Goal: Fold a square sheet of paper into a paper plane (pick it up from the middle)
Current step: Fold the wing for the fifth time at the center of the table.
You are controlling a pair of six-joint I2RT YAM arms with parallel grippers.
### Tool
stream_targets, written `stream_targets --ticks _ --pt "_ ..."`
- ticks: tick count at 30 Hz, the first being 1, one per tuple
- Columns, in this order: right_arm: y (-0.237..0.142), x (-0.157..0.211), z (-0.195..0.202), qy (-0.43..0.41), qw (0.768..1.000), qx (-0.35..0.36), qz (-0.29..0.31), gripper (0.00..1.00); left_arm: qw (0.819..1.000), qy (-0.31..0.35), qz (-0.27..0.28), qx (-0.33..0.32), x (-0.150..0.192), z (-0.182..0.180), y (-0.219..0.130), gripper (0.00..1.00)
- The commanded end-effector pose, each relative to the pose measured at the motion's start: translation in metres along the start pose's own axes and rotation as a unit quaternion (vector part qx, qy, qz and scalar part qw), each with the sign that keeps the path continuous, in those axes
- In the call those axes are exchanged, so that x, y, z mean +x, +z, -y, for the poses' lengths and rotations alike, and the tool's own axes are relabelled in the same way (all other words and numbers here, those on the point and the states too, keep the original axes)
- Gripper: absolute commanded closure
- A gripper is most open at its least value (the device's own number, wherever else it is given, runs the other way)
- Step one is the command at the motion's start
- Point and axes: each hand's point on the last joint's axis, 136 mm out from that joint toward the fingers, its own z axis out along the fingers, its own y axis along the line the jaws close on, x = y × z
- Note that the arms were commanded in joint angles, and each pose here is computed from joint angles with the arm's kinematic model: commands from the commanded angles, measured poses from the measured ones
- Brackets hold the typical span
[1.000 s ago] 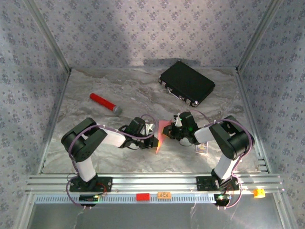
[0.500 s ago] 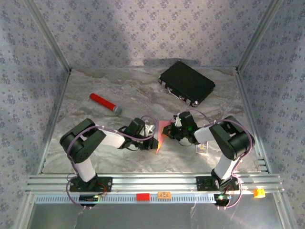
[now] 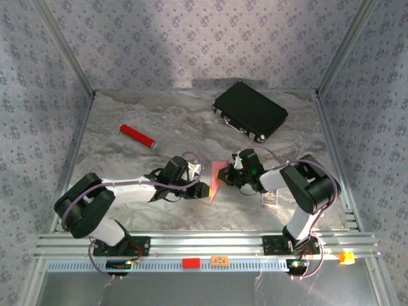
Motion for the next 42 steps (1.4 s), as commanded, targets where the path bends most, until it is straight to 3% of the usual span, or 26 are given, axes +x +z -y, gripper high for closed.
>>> stream_targets --ticks 1,8,26,42 --pt "0.001 0.016 0.051 0.029 0.995 0.094 -0.011 0.93 1.000 0.007 0.013 0.002 -0.020 0.005 0.000 0.75" --pt "0.002 0.017 0.052 0.031 0.995 0.095 -0.013 0.93 0.997 -0.004 -0.017 0.069 -0.040 0.025 0.029 0.85" --pt "0.002 0.018 0.053 0.033 0.994 0.099 -0.014 0.94 0.995 -0.051 -0.075 0.039 -0.013 -0.018 0.056 0.88" --pt "0.004 0.020 0.058 0.037 0.994 0.105 -0.016 0.95 0.994 -0.042 -0.091 0.040 0.004 -0.011 0.060 0.89"
